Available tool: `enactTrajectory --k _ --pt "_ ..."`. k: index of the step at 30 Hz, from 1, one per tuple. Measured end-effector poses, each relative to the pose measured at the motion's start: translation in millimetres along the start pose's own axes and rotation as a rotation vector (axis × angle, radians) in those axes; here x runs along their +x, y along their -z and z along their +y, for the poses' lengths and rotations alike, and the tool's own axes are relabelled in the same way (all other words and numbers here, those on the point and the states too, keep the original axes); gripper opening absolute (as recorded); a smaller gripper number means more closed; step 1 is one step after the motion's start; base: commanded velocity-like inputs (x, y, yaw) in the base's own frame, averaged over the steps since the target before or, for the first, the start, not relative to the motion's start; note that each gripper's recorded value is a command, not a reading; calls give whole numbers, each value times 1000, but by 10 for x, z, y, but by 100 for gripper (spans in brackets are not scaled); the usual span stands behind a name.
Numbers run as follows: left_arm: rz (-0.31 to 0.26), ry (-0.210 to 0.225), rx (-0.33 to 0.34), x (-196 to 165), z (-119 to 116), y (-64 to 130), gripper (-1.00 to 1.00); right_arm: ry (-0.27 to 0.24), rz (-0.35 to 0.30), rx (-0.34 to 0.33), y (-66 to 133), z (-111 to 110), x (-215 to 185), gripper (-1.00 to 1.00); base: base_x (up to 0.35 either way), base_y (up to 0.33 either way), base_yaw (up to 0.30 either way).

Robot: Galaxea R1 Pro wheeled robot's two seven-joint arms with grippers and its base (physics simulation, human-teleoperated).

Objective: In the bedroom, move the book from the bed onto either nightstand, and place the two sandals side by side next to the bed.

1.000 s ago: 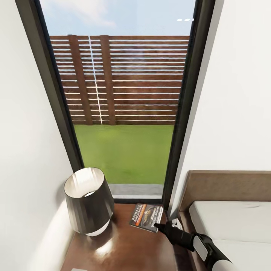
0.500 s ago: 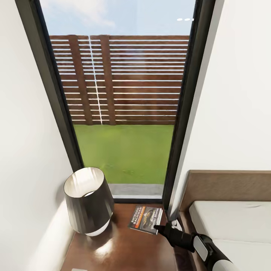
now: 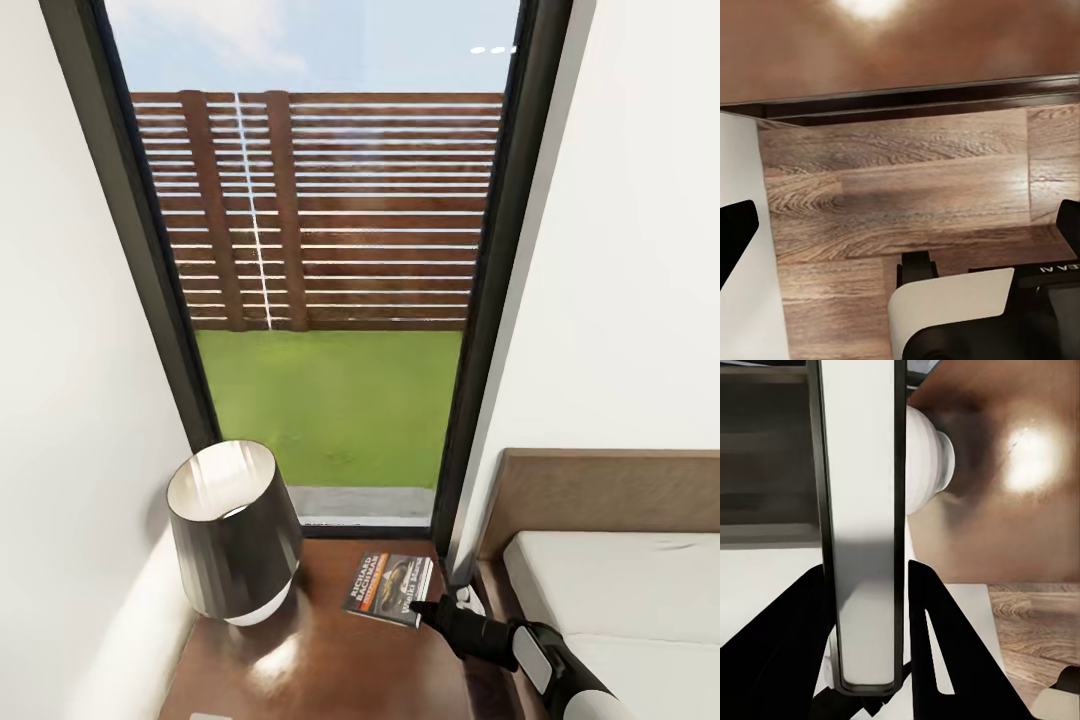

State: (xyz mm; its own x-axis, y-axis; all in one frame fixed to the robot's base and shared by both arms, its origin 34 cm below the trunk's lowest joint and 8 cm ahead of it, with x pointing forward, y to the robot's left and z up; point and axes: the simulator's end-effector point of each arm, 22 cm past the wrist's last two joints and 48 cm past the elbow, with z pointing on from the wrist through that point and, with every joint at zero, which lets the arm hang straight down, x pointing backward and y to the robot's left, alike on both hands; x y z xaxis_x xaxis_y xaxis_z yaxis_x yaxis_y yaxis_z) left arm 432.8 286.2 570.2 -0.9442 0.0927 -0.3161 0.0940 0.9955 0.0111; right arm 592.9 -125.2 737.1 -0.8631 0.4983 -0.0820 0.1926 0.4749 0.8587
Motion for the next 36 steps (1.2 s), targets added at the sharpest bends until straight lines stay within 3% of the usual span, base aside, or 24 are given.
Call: enactTrajectory --k 21,36 --pt "0 2 0 63 0 -278 100 1 4 7 -153 -251 2 -100 0 0 0" --pt "-1 2 0 121 -1 -491 100 6 111 32 -310 -449 260 -100 0 0 0"
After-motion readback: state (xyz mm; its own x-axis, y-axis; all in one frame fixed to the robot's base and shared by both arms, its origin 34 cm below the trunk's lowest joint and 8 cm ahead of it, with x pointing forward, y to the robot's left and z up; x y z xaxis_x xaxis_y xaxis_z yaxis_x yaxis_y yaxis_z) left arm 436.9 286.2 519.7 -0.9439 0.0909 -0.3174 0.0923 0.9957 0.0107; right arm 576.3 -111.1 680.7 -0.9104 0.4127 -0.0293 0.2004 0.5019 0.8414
